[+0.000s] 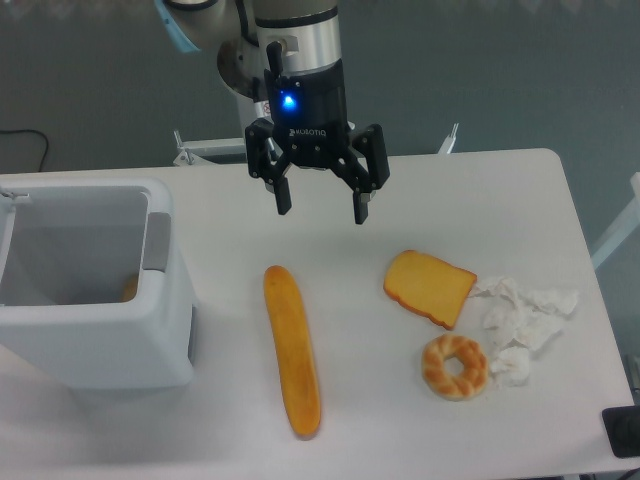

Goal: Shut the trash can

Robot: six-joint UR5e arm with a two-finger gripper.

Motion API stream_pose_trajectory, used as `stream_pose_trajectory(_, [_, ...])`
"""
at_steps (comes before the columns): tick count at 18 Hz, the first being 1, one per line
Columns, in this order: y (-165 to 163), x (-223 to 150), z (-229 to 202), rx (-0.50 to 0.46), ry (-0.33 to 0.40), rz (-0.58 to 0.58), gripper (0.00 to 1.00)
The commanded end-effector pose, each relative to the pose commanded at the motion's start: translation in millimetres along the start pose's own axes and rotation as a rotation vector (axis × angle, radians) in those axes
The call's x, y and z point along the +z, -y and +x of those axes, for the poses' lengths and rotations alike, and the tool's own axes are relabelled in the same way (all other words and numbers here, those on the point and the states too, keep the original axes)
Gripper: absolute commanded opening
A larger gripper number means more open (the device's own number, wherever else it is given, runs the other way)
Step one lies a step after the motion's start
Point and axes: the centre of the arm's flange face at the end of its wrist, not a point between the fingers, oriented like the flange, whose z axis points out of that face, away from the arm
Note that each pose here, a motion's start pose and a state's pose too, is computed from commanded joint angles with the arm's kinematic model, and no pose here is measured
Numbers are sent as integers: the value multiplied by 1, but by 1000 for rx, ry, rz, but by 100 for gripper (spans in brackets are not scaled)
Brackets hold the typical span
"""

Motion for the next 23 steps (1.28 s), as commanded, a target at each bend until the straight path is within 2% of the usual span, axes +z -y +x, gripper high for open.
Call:
stream_pose_trajectory(7, [8, -7, 5, -231, -5, 19, 100])
stream_pose_trajectory(14, [26, 10, 35, -207, -48, 11, 100])
stream_pose_trajectory(18, [45, -2, 62, -281, -107, 60, 100])
stream_pose_trajectory(23, [55, -22, 74, -308, -198, 125, 100])
